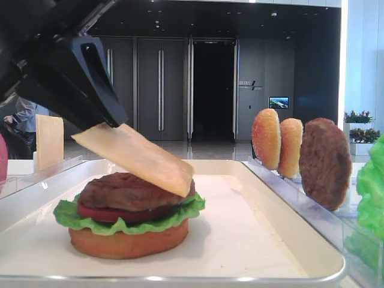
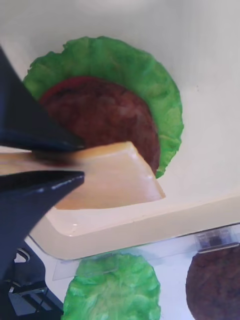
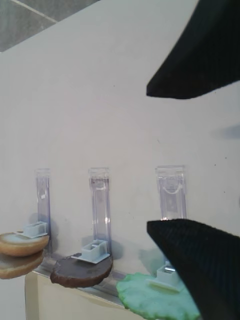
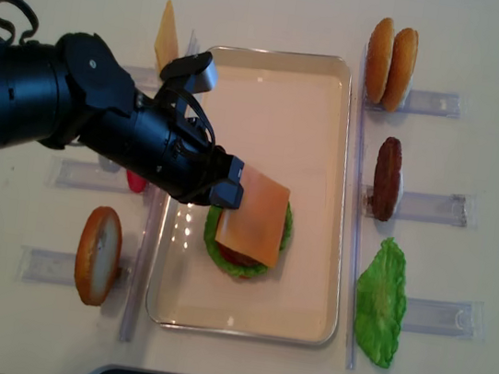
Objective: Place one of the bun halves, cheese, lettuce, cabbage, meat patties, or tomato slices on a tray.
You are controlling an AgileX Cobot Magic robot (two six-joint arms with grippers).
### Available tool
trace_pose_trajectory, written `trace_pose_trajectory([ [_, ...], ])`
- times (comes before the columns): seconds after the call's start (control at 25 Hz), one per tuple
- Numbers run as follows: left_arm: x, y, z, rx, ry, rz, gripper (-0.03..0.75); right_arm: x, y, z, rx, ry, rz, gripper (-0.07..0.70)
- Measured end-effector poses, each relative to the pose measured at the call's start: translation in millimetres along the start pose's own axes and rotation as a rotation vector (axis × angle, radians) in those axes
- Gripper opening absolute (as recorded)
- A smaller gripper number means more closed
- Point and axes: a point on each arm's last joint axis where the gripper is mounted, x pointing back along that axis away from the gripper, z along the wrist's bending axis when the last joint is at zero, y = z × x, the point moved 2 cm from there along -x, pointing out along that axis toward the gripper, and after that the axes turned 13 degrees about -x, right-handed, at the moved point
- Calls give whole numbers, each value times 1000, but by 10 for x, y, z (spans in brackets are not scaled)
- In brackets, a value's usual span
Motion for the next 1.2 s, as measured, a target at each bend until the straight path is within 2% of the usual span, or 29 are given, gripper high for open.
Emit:
trace_pose_trajectory([
  [0.24,0,8,7,12,6,-7,455,0,0,0,0,0,0,509],
  [0.36,0,5,12,14,11,-5,539,0,0,0,0,0,0,509],
  [0.52,1,-8,29,36,26,7,562,0,0,0,0,0,0,509],
  [0.6,13,-3,36,34,36,23,563,0,0,0,0,0,0,509],
  [0.84,134,120,4,6,74,96,566,0,0,0,0,0,0,509],
  [1.2,519,270,-31,-71,204,317,566,0,0,0,0,0,0,509],
])
